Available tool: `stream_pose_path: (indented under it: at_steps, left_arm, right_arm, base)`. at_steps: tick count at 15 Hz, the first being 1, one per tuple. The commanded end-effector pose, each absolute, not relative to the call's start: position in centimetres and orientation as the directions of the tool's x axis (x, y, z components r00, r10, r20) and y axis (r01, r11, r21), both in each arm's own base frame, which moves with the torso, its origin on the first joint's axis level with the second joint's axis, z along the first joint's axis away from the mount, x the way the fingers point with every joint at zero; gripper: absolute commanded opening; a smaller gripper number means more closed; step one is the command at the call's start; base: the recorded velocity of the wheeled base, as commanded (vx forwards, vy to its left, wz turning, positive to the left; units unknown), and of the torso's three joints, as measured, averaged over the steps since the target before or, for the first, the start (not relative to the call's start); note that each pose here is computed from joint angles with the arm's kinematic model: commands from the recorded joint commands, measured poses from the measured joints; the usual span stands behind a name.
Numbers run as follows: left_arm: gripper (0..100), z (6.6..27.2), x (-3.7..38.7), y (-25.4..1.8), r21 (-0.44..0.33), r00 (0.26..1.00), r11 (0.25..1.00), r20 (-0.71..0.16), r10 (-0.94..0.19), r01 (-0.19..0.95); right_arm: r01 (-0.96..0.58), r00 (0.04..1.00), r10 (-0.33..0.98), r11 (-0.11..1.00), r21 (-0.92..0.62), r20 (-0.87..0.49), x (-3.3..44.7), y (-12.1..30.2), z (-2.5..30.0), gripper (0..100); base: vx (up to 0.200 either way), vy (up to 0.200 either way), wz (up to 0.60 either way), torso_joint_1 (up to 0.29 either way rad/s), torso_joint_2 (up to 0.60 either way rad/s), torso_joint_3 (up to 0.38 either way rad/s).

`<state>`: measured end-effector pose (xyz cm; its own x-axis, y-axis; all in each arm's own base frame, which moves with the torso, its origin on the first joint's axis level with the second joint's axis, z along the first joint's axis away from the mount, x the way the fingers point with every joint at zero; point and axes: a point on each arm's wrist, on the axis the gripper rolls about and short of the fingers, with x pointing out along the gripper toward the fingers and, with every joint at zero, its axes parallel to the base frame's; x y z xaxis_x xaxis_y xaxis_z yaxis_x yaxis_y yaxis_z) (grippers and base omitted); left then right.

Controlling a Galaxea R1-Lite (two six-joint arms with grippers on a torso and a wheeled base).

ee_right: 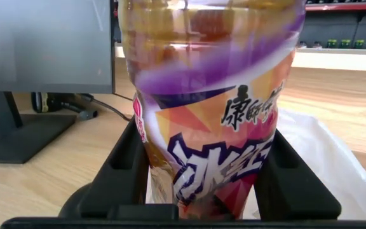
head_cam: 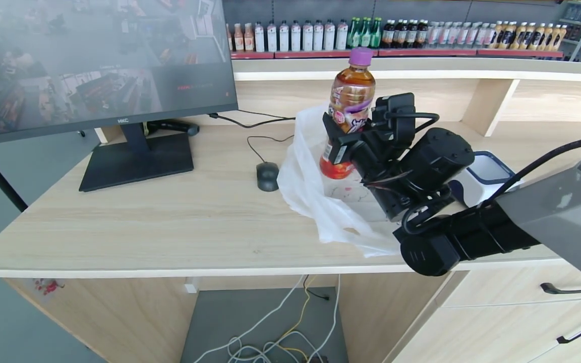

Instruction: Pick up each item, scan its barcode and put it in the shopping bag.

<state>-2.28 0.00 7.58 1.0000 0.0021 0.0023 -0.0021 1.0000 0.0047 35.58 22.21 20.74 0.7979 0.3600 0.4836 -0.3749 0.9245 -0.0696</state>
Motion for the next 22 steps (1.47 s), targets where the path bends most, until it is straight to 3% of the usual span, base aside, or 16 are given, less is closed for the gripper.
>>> stream_pose_path:
  at_steps: [1, 22]
  left_arm:
    - [100, 7.6, -2.3, 0.0, 0.005, 1.0, 1.0, 0.003, 0.003, -0.003]
    - [100, 7.6, -2.3, 0.0, 0.005, 1.0, 1.0, 0.003, 0.003, -0.003]
  right_arm:
    - [-0.379, 0.812, 0.371, 0.922, -0.077, 0.45, 36.1, 22.6, 19.2, 0]
    - [-0.387, 0.838, 0.384, 0.919, -0.073, 0.388, 36.9, 23.3, 16.2, 0]
  base:
    - [0.0, 0.0, 0.0, 0.0, 0.0, 0.0]
    - [0.0, 0.0, 0.0, 0.0, 0.0, 0.0]
